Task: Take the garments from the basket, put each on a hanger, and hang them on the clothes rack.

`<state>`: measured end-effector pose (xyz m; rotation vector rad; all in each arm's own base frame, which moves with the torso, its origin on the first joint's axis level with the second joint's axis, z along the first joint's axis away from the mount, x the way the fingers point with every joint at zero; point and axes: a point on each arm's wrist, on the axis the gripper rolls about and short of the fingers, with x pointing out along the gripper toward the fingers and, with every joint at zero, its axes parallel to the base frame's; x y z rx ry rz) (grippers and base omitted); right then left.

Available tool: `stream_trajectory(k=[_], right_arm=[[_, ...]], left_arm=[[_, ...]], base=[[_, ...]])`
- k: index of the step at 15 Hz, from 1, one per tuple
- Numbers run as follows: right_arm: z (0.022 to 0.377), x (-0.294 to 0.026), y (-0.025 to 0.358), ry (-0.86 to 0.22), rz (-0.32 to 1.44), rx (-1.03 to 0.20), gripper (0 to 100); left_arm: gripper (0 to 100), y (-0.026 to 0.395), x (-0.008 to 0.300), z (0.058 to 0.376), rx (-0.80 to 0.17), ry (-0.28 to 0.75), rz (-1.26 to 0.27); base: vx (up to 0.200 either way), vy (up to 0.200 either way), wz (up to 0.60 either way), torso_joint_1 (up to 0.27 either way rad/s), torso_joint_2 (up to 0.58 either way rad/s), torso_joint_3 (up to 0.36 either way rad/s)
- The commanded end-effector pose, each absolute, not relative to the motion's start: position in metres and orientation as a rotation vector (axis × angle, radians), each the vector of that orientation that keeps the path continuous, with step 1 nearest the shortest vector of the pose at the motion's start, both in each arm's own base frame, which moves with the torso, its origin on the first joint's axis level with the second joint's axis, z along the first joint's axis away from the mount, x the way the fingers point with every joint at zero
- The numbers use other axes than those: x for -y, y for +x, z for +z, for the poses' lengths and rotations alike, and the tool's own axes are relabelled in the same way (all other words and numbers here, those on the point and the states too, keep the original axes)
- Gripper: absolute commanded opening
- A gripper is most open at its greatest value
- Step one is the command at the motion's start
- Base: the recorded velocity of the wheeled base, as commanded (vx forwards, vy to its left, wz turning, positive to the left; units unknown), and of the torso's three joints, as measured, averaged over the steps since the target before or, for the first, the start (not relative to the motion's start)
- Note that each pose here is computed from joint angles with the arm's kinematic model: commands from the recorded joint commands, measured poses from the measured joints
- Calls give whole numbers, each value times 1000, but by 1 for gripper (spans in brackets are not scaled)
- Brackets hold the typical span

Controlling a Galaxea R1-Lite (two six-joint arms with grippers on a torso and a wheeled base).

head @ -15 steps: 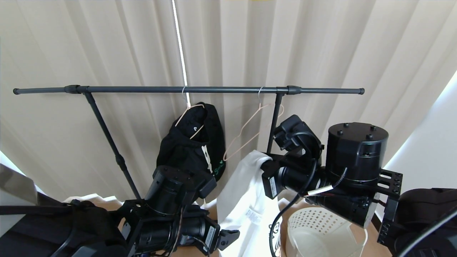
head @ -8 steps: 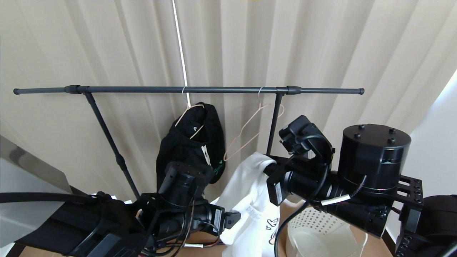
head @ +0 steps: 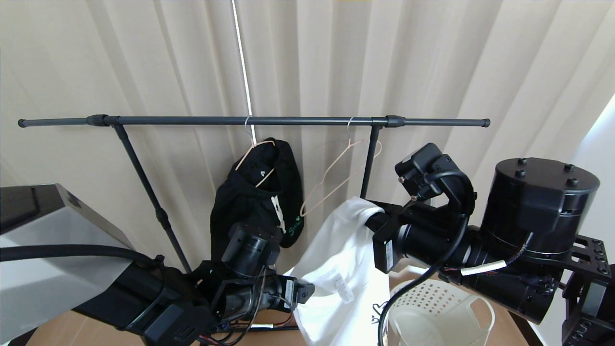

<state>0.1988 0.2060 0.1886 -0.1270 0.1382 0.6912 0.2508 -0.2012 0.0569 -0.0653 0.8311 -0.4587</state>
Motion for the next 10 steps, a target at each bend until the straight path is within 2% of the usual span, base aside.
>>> stream_trajectory(k=[1,2,3,5,8,10], right_arm=[[195,-202,196,-117,688,-118,0],[198,-198,198,-113,674,-109,0],[198,-192,204,-111,644,-111,0],[197,-185,216,-114,596,-119,0],[195,-179,226,-153,547,-130,0],[192,-179,230,-174,505,-170,0]], left_arm=[[100,250,200,55,-839,-62,-450],[100,250,198,54,-833,-53,-427],[0,248,197,54,-834,-47,-416],[0,243,193,61,-812,-46,-407],[0,233,186,100,-704,-79,-443],[0,228,182,123,-644,-60,-463]], base=[[0,0,0,0,0,0],[0,0,0,0,0,0],[0,0,0,0,0,0],[0,0,0,0,0,0],[0,0,0,0,0,0],[0,0,0,0,0,0]])
